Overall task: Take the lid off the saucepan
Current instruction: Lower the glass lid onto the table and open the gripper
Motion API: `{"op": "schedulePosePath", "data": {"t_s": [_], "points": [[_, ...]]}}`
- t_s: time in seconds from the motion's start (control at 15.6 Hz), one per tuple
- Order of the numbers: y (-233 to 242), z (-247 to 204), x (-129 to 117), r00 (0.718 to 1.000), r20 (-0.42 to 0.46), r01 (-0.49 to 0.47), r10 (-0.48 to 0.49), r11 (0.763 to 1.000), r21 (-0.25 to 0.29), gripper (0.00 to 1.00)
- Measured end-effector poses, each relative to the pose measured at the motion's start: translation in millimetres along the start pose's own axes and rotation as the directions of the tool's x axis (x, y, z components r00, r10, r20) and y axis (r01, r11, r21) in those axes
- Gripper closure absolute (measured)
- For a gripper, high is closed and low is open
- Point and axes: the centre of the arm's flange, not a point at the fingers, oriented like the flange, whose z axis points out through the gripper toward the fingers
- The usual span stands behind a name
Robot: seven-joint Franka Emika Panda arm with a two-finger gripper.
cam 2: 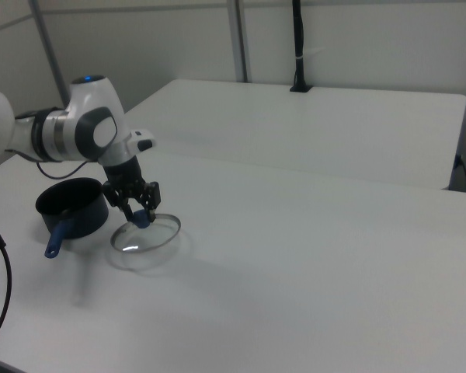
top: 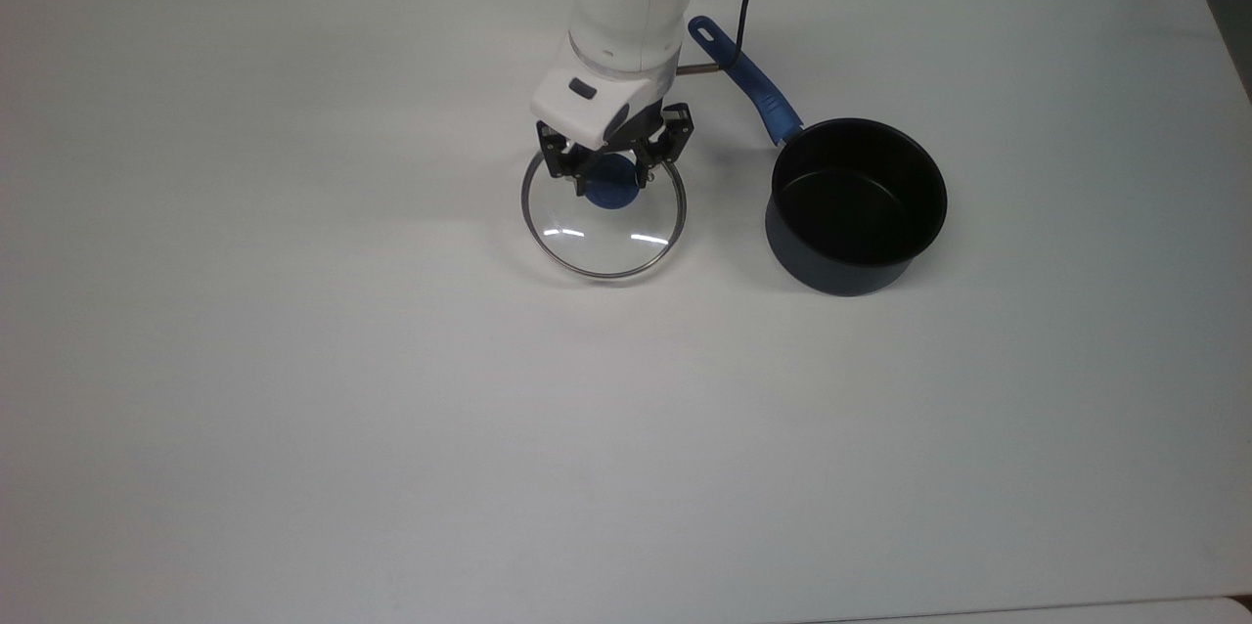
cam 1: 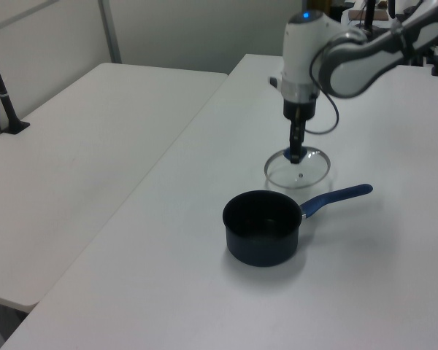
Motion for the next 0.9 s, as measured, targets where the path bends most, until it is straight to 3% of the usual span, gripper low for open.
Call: {"op": "schedulePosePath", "data": {"t_s": [0.39, 0.9], "points": [[4, 27, -15, 1.0, 0.026, -0.014, 0.014, 1.0, 0.003, 0.39], [53, 30, -22, 0.995, 0.033, -0.098, 0.098, 0.995, -0.004, 0.38]]}}
